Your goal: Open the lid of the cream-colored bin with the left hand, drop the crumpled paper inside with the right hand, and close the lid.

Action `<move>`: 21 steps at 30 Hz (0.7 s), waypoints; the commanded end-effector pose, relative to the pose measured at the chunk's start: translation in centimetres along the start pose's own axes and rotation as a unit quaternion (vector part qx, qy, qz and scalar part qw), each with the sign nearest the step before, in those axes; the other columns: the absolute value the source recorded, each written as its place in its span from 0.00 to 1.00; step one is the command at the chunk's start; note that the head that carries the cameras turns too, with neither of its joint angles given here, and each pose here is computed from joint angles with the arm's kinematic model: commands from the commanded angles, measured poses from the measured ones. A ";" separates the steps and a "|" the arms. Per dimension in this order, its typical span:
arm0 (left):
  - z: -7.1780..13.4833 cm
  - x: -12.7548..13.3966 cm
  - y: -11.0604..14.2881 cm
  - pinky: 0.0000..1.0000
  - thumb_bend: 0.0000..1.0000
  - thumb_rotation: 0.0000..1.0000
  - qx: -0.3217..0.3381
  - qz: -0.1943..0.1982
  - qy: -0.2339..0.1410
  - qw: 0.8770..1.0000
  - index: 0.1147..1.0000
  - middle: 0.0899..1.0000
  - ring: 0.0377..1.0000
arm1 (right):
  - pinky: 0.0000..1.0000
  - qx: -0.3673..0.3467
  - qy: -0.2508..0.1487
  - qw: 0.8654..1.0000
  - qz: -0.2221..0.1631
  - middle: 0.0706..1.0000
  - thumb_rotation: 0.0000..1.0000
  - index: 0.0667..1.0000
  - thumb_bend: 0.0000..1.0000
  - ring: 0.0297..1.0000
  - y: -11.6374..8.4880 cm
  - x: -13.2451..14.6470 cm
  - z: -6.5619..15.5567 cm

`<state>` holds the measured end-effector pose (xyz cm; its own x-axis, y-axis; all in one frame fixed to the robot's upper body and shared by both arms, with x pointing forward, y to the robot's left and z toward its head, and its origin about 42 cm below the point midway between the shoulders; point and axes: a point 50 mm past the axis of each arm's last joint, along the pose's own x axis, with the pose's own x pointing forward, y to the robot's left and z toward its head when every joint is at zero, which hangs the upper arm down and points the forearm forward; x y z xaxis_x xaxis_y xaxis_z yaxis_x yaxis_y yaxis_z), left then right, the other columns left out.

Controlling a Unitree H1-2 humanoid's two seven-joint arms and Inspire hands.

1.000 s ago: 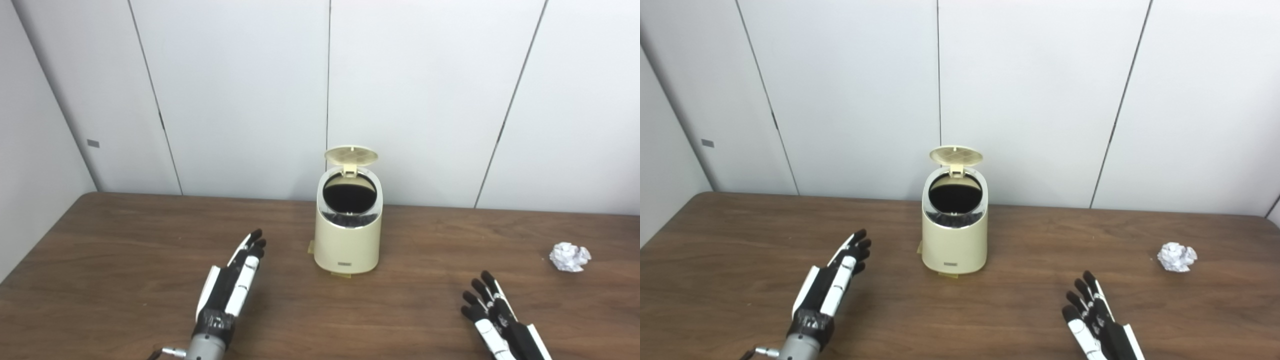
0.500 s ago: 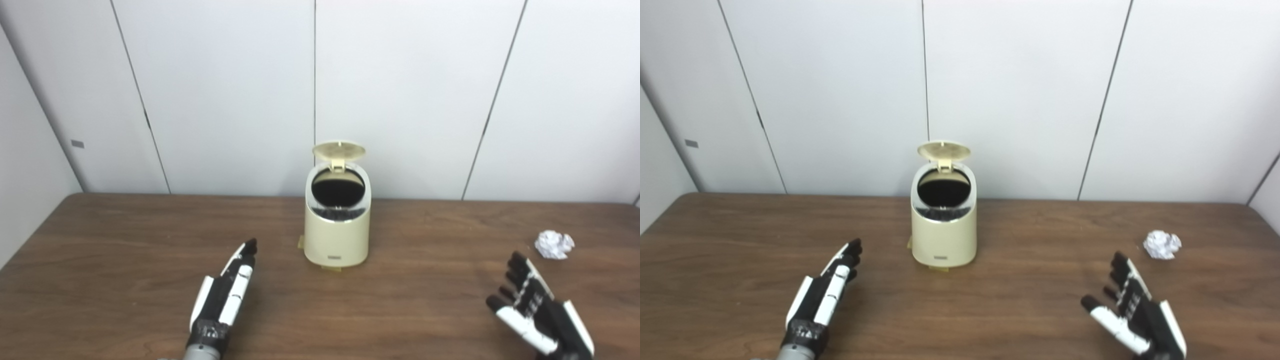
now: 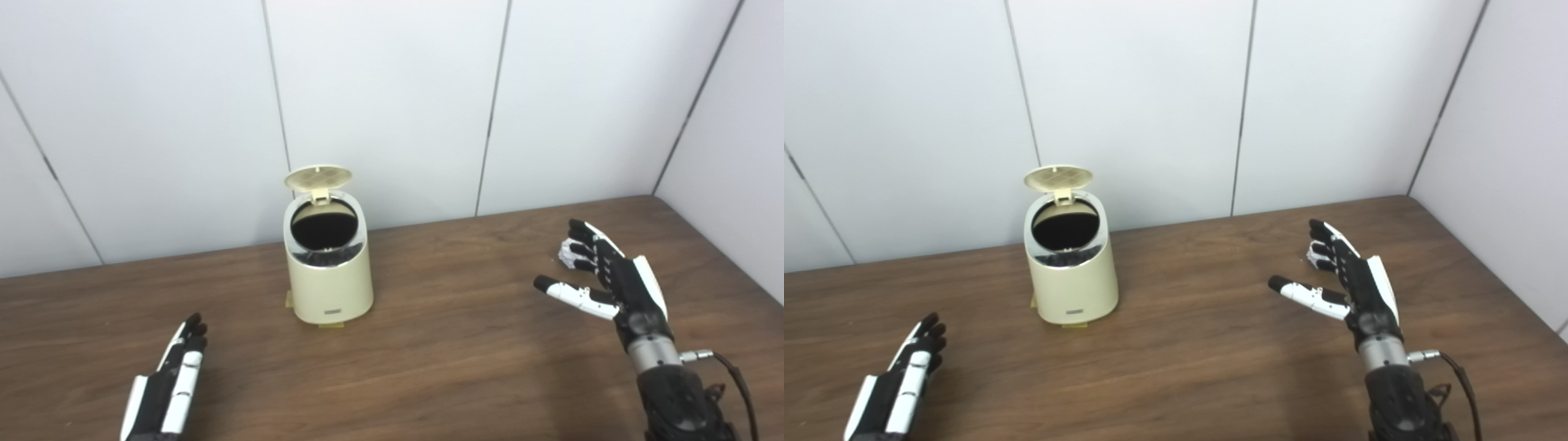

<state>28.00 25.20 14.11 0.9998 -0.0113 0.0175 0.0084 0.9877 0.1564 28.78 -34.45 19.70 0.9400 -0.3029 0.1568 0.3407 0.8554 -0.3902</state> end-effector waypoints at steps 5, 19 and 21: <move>1.2 1.0 1.4 0.97 0.42 0.88 0.003 0.000 -0.027 1.000 1.00 0.97 0.97 | 0.80 -0.049 -0.050 0.997 -0.036 0.89 0.29 0.86 0.80 0.88 -2.7 2.8 2.1; 2.0 0.6 2.4 0.98 0.36 0.88 0.008 -0.013 -0.023 1.000 1.00 0.96 0.95 | 0.76 -0.187 0.005 0.982 -0.038 0.89 0.20 0.86 0.85 0.86 -4.0 8.1 1.4; 2.3 0.5 2.5 0.98 0.37 0.88 0.015 -0.014 -0.024 1.000 1.00 0.96 0.96 | 0.75 -0.191 0.014 0.981 -0.033 0.89 0.19 0.86 0.85 0.86 -4.2 8.9 0.9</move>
<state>27.97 27.28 14.64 0.9993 -0.0325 -0.0175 0.0350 0.9858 0.1640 34.58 -39.53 20.87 0.9235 -0.3728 0.0904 0.3310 0.6551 -0.6792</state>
